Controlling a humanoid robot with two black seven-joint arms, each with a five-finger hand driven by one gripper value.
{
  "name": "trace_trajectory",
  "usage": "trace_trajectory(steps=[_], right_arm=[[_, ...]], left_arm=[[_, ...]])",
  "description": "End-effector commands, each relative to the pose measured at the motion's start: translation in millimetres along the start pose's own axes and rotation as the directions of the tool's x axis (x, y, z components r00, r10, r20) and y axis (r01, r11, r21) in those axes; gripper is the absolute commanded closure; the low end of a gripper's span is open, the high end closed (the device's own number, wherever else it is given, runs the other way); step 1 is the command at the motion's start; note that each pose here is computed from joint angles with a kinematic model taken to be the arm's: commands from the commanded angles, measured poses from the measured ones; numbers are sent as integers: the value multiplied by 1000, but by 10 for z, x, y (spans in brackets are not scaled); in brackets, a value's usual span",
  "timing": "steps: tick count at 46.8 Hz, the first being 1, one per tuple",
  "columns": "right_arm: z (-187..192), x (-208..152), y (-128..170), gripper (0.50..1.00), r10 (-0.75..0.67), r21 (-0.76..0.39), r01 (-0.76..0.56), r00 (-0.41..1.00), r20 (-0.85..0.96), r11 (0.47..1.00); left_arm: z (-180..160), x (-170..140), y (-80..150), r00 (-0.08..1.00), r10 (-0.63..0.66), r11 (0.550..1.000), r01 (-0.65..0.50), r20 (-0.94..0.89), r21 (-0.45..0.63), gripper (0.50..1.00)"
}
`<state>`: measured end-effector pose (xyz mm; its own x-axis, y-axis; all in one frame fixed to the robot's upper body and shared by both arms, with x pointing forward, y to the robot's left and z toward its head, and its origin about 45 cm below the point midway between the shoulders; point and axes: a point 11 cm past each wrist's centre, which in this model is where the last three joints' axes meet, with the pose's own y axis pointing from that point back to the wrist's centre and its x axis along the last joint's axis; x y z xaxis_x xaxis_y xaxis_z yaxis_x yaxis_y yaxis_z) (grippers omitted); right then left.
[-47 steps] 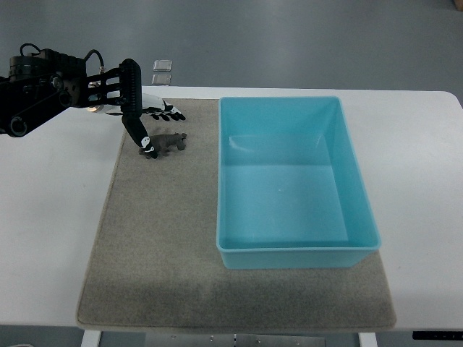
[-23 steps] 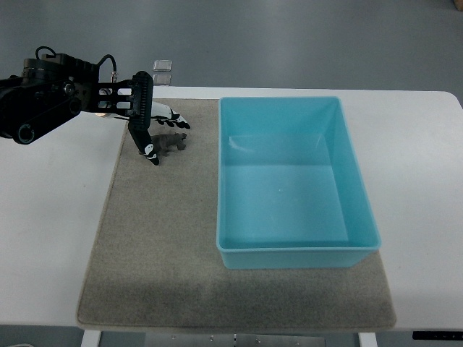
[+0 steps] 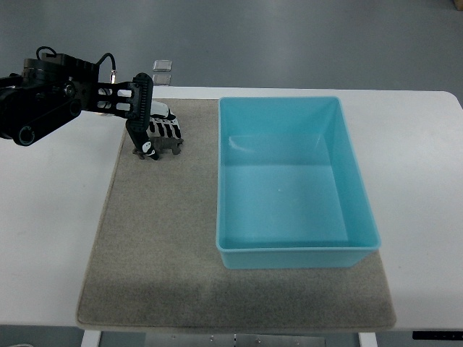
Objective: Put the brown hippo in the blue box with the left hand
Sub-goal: 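Lower the left hand onto the brown hippo and close fingers around it, then lift the hippo with the left hand and carry it over the blue box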
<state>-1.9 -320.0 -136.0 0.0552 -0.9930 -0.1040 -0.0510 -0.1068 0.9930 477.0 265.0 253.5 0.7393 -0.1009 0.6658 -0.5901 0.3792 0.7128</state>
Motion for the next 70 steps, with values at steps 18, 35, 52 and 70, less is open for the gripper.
trace_trajectory(steps=[18,35,52,70], right_arm=[[9,0,0,564,0,-1,0,1000,1,1000],[0,0,0,564,0,0,0,1000,0,1000],[0,0,0,564,0,0,0,1000,0,1000],[0,0,0,564,0,0,0,1000,0,1000]], left_arm=[[22,79,25,999,32,999,-32,1,-7,1000],[350,586,193,976,215,973,-212,35,-88,1000],[762,893,357,957,285,944,-270,53,-191,1000],[1535,763,341,957,275,892,-220,90,-395,1000]])
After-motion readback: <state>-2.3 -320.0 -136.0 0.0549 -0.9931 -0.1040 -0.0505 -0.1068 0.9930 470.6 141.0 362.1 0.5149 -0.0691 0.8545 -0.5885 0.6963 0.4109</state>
